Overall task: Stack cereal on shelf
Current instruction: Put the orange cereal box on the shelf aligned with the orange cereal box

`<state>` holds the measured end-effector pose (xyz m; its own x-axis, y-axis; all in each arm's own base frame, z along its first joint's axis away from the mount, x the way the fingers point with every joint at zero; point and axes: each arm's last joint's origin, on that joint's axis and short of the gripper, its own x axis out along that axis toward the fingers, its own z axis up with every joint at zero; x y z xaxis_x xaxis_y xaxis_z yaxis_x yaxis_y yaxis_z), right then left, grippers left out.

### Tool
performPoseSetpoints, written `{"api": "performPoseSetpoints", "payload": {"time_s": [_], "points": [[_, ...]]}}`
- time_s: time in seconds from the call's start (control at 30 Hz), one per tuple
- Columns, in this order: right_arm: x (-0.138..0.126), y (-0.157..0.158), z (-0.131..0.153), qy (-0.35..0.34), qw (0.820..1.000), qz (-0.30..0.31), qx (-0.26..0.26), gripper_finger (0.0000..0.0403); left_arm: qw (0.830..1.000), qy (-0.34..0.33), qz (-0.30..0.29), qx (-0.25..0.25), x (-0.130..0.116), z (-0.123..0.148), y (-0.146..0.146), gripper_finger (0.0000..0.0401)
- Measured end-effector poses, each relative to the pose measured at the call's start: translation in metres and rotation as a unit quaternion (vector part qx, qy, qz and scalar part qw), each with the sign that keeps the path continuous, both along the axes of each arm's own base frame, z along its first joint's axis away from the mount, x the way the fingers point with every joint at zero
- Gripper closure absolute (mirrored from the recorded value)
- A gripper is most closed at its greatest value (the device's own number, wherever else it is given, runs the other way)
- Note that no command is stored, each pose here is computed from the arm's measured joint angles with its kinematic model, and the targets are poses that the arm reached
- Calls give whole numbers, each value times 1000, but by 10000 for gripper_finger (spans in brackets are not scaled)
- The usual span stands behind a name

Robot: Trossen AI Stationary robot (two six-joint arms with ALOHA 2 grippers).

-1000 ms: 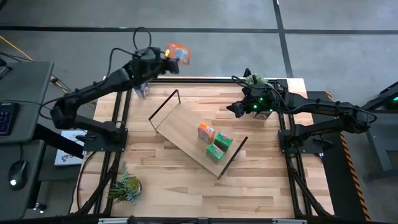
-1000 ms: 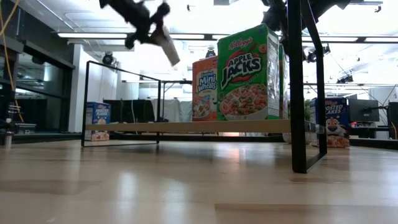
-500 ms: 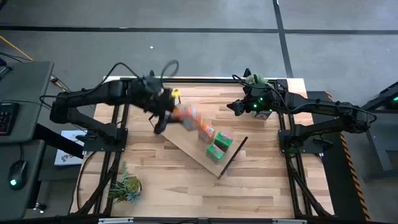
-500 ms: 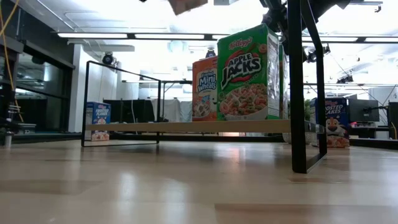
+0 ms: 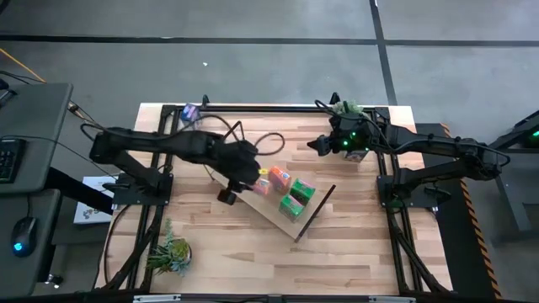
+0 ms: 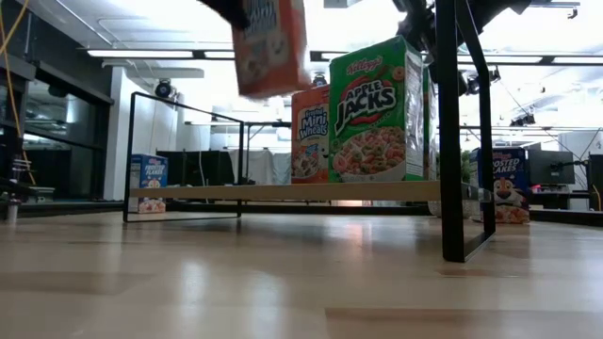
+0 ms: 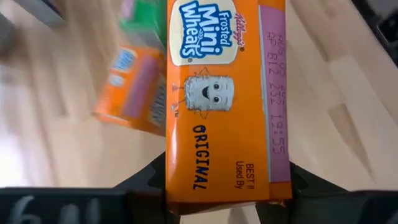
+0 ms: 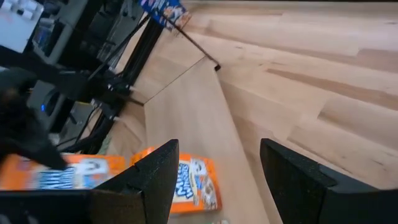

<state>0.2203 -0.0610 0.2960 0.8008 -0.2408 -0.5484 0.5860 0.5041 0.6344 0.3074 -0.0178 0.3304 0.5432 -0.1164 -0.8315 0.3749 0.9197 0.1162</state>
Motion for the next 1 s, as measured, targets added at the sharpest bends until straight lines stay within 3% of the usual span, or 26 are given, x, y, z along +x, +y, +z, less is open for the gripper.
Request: {"api": "performPoseSetpoints", "payload": {"time_s": [0.17, 0.37, 0.73, 1.0], "points": [[0, 0, -1, 4, 1000, 2, 4, 185, 999, 30, -40, -8, 15, -25, -2, 263], [-1, 0, -1, 6, 1000, 2, 4, 185, 999, 3, -54, -1, 32, -46, -3, 263], [-1, 0, -1, 9, 1000, -4, -3, 185, 996, 23, -86, 24, 30, -79, -2, 263], [-1, 0, -1, 9, 1000, -5, -3, 185, 996, -6, -87, 32, 34, -81, -2, 262]]}}
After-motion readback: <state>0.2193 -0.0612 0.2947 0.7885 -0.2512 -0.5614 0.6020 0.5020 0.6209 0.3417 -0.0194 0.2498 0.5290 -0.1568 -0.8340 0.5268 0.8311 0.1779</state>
